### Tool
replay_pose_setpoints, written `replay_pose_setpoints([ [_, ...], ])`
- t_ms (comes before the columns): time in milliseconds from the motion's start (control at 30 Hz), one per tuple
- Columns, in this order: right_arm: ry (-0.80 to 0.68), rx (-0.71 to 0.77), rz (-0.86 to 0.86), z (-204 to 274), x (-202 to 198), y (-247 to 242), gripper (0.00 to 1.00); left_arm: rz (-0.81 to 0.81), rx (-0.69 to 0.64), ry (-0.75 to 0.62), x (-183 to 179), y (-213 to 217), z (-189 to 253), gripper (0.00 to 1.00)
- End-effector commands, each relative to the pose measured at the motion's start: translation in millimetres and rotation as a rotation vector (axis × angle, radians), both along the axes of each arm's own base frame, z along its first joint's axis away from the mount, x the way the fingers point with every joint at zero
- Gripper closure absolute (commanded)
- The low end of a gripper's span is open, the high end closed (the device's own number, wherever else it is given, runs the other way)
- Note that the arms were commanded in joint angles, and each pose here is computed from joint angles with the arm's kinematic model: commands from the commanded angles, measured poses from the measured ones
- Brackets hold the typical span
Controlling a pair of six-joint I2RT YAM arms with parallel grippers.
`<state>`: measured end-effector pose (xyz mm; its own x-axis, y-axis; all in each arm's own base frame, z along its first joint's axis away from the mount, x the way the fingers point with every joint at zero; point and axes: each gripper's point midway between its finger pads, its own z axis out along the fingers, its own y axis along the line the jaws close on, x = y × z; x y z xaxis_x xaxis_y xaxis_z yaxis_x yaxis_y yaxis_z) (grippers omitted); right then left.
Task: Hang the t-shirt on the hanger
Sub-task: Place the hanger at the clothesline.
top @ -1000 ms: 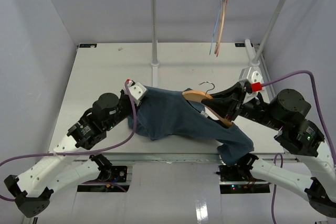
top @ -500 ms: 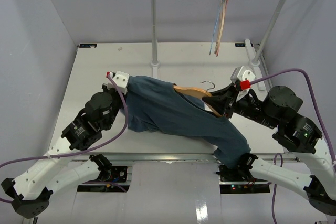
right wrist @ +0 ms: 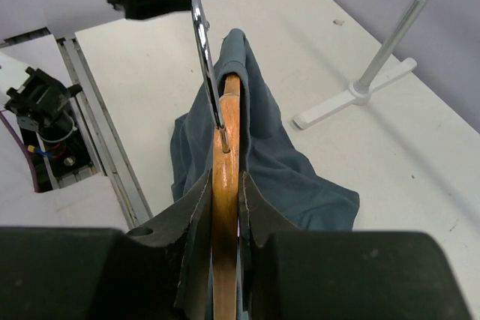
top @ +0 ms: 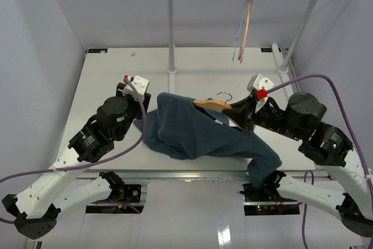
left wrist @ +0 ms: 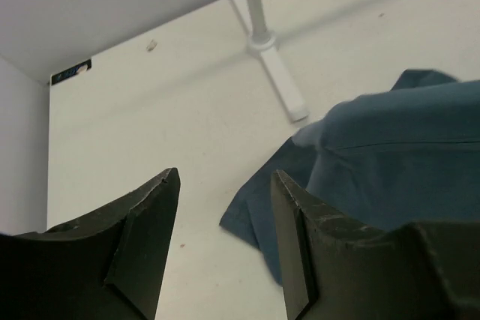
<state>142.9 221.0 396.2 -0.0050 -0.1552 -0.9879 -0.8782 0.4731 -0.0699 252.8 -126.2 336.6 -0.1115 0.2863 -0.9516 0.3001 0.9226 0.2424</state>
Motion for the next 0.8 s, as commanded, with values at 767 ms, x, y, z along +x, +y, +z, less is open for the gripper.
replay_pose_setpoints([
  [767, 0.250, -0.191, -0.893, -108.4, 66.1, -113.2, 0.92, -0.517, -0.667, 0.328, -56.6, -130.3, 8.2, 0.02],
])
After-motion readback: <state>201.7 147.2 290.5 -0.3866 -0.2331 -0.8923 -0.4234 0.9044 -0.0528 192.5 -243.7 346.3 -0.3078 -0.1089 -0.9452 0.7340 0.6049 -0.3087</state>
